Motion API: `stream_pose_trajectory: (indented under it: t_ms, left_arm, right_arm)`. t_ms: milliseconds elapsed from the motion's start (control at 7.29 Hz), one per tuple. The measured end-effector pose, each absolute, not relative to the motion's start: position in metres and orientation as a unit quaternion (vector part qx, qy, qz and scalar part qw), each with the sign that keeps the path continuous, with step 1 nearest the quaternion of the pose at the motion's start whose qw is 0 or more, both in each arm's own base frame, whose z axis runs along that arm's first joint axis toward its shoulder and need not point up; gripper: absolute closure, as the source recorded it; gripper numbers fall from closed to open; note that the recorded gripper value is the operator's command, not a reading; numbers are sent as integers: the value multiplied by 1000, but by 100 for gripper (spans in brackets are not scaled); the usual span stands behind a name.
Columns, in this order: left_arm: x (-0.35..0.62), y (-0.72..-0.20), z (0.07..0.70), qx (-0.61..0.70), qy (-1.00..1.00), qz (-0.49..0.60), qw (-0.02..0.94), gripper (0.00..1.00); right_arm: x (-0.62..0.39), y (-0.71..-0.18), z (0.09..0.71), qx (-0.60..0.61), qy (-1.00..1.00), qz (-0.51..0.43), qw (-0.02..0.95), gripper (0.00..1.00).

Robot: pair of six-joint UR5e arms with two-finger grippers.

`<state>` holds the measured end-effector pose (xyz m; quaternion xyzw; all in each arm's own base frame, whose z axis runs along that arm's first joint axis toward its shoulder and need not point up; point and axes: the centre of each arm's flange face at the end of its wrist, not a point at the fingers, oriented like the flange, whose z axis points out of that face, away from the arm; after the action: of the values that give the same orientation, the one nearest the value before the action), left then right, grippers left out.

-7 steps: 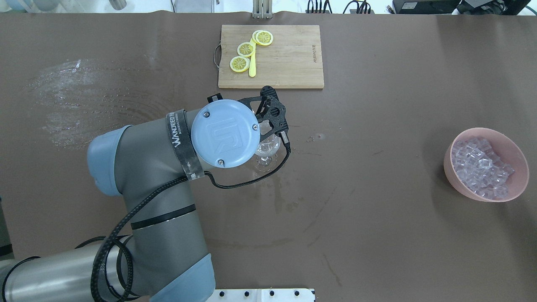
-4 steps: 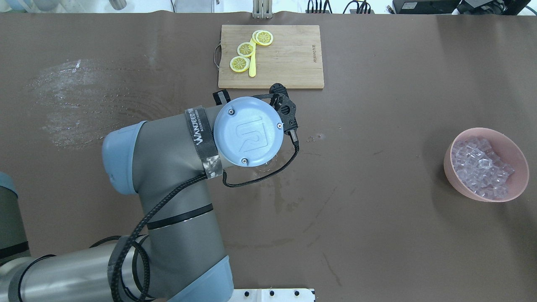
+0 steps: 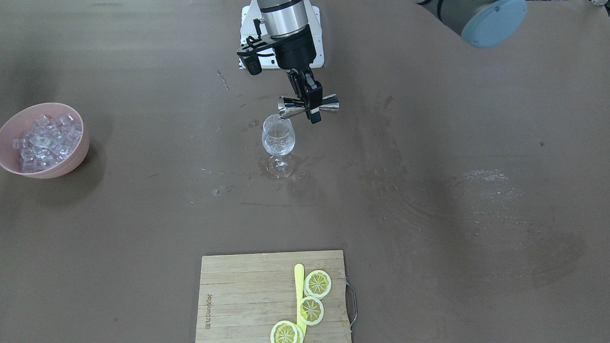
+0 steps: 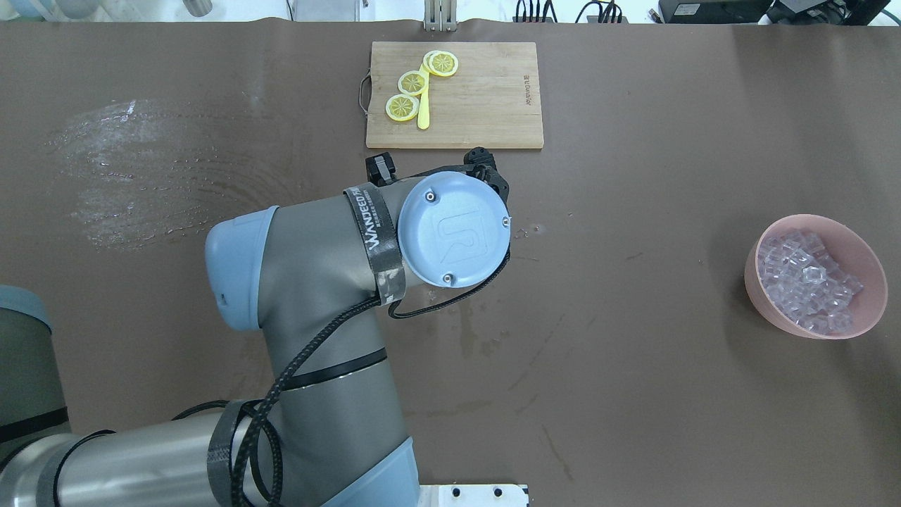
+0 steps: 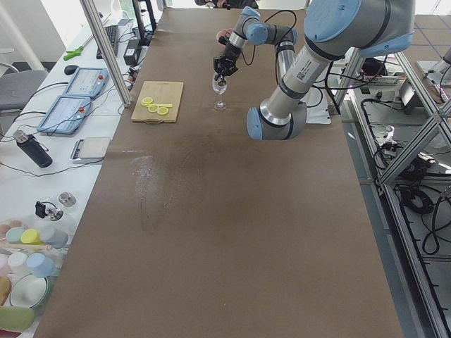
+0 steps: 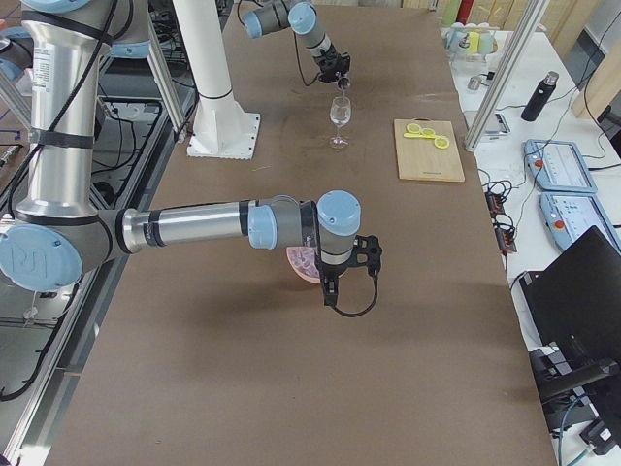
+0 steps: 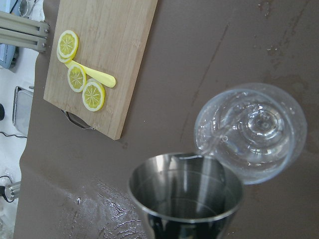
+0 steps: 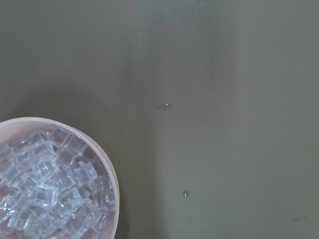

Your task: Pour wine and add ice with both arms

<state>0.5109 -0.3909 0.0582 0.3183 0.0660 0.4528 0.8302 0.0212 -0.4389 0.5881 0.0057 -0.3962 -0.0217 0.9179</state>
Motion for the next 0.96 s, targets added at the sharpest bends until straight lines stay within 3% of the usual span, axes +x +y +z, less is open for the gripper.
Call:
stream_pose_trajectory:
  t_ms: [960]
  left_arm:
    - [523, -390, 42, 290, 14, 466, 836, 100]
  right_arm:
    - [21, -439, 588, 6, -397, -22, 918, 0]
